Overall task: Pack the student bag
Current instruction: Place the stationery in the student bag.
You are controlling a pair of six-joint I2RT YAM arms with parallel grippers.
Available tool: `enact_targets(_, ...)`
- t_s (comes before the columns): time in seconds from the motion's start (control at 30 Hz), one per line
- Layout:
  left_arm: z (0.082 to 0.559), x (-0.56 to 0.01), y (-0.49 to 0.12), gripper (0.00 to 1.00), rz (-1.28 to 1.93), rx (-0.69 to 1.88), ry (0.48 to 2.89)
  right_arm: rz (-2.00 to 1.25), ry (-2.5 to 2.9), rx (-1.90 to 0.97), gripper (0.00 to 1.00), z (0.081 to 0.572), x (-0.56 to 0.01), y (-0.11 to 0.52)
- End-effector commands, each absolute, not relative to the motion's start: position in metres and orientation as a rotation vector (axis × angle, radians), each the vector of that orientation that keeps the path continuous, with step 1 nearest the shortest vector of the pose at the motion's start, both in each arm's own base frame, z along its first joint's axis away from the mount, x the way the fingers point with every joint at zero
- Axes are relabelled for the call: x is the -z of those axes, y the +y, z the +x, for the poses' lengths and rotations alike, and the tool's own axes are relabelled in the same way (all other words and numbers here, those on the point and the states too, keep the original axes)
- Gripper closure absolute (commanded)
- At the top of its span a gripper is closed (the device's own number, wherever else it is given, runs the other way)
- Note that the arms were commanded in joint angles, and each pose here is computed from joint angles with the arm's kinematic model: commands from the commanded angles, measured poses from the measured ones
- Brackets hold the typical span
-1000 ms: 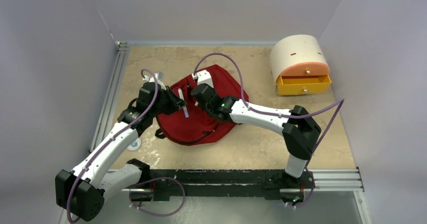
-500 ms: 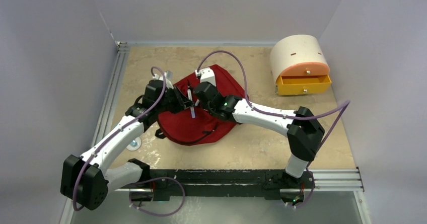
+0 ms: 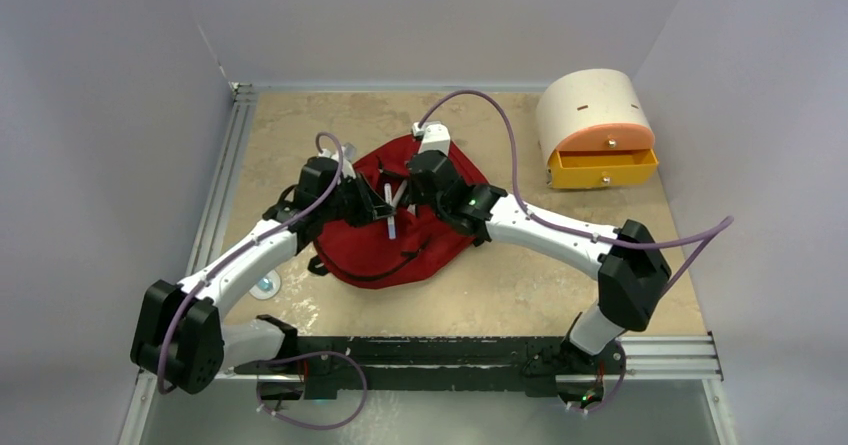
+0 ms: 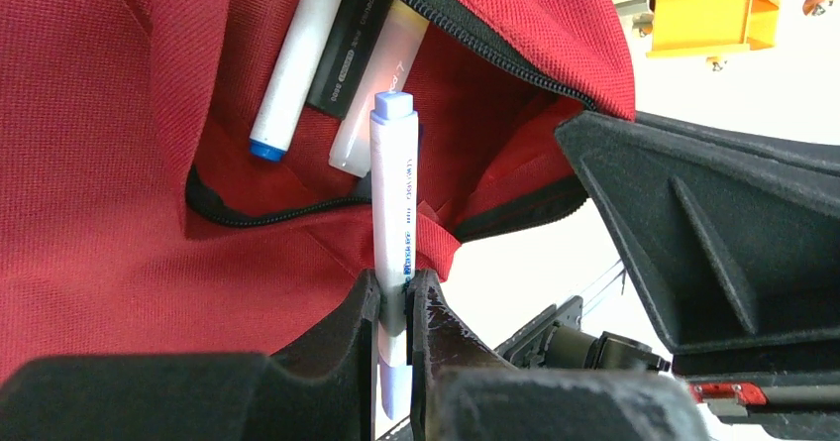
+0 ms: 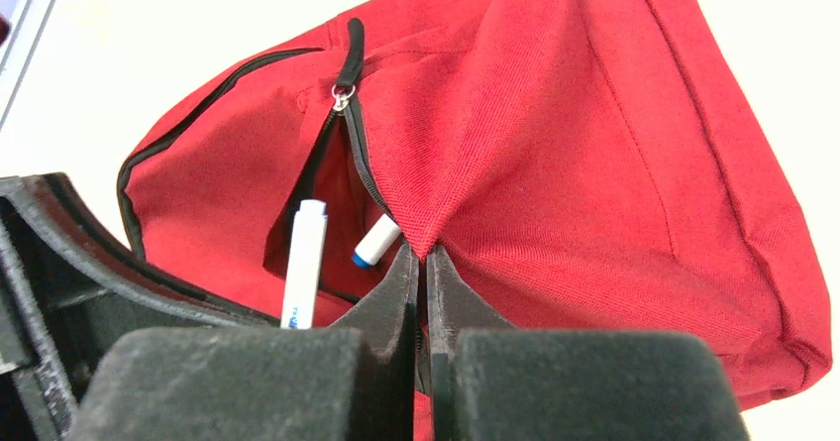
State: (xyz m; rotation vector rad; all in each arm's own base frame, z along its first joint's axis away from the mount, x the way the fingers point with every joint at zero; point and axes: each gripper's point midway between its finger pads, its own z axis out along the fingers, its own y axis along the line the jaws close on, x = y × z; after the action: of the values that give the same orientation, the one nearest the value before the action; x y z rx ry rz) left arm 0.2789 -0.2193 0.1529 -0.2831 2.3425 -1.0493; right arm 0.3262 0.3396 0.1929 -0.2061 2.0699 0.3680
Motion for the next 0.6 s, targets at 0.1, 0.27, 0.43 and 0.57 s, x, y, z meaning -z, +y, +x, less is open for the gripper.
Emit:
enact_targets(0.1,0.295,-0.173,-0.236,1.0,-0.209,1.138,2.289,-0.136,1.93,-0.531,1.0,0.329,-0.244,0.35)
enact_targets(0.27,0.306,-0.172,-0.24,1.0,-0.185,1.129,2.292,-0.138,1.927,-0.552,1.0,0.328,-0.243,0.351)
enact_targets(0.43,0.32,-0.17,-0.246,1.0,-0.155,1.121,2.292,-0.148,1.935,-0.573,1.0,0.325,-0.24,0.355)
enact_targets(0.57,0.334,-0.171,-0.251,1.0,-0.136,1.112,2.287,-0.149,1.94,-0.598,1.0,0.322,-0.239,0.357)
